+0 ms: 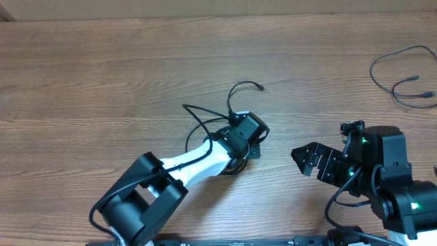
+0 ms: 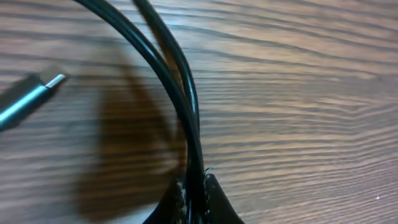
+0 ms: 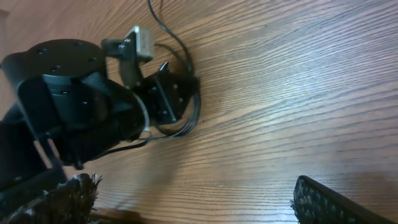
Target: Untangle cables
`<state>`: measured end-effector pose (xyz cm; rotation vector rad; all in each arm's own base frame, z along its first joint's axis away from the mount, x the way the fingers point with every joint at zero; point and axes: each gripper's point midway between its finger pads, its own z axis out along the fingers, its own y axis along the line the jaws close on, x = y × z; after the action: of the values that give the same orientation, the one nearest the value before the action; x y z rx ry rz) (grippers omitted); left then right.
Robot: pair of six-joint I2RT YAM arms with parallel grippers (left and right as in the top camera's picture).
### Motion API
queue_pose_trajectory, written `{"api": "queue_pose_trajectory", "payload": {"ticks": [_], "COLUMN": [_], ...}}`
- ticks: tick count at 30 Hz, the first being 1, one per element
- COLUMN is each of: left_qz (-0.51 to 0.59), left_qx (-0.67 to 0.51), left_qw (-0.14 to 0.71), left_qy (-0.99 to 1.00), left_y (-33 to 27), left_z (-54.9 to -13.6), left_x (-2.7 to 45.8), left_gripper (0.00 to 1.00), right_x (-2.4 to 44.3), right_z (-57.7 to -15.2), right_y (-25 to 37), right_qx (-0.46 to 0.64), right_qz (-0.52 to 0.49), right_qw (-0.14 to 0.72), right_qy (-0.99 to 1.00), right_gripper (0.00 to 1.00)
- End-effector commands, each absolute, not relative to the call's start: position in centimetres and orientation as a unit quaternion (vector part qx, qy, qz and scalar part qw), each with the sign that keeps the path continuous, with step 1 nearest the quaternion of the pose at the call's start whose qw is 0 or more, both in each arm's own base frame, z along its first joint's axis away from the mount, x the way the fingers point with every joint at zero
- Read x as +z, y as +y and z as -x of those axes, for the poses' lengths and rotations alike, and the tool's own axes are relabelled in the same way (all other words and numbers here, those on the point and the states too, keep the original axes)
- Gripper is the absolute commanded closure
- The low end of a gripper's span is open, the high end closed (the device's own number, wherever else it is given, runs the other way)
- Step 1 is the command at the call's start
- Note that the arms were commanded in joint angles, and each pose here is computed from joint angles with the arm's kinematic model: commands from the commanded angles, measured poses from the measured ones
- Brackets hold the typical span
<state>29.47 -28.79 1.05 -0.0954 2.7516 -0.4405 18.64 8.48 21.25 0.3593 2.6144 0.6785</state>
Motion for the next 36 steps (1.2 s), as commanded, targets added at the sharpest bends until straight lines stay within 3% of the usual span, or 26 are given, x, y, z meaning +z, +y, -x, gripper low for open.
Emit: {"api": "queue_pose_trajectory", "payload": {"ticks": [1,9,13,21,31,33,36], "left_qz": [0.108,0.304,0.347,0.346,0.403,0.404,0.405], "left_qx": [-0.215,-0.355,-0.388,-0.378,-0.417,-0.413,-0.412], "left_qw": [0.208,0.193,0.205,0.196,0.128,0.125,0.124], "left_qy": [0.948,0.862,0.829,0.836,0.804,0.806,0.807], "left_y": [-28.5,-25.1,-23.5,-23.0,-24.1,-24.0,-24.0], "left_z": [-31.9,-33.7,-34.2,-33.4,-32.8,-32.6,-32.6], "left_x": [7.1,17.1,20.1,19.9,20.3,20.1,20.0], "left_gripper": [0.96,0.96,0.96,0.96,0.96,0.96,0.96], "right_x": [21.7,21.2,21.0,20.9,18.7,17.5,12.5], "right_z": [-18.9,-18.9,-18.5,-20.1,-20.9,-21.7,-23.6], "right_y": [8.2,8.7,11.7,14.8,18.7,19.5,17.6], "right_qx": [0.236,0.247,0.316,0.406,0.419,0.411,0.305], "right_qz": [-0.128,-0.115,-0.012,0.051,0.136,0.11,-0.062], "right_qw": [0.222,0.214,0.211,0.233,0.199,0.178,0.13], "right_qy": [0.937,0.938,0.925,0.882,0.875,0.888,0.941], "right_gripper": [0.0,0.0,0.0,0.0,0.0,0.0,0.0]}}
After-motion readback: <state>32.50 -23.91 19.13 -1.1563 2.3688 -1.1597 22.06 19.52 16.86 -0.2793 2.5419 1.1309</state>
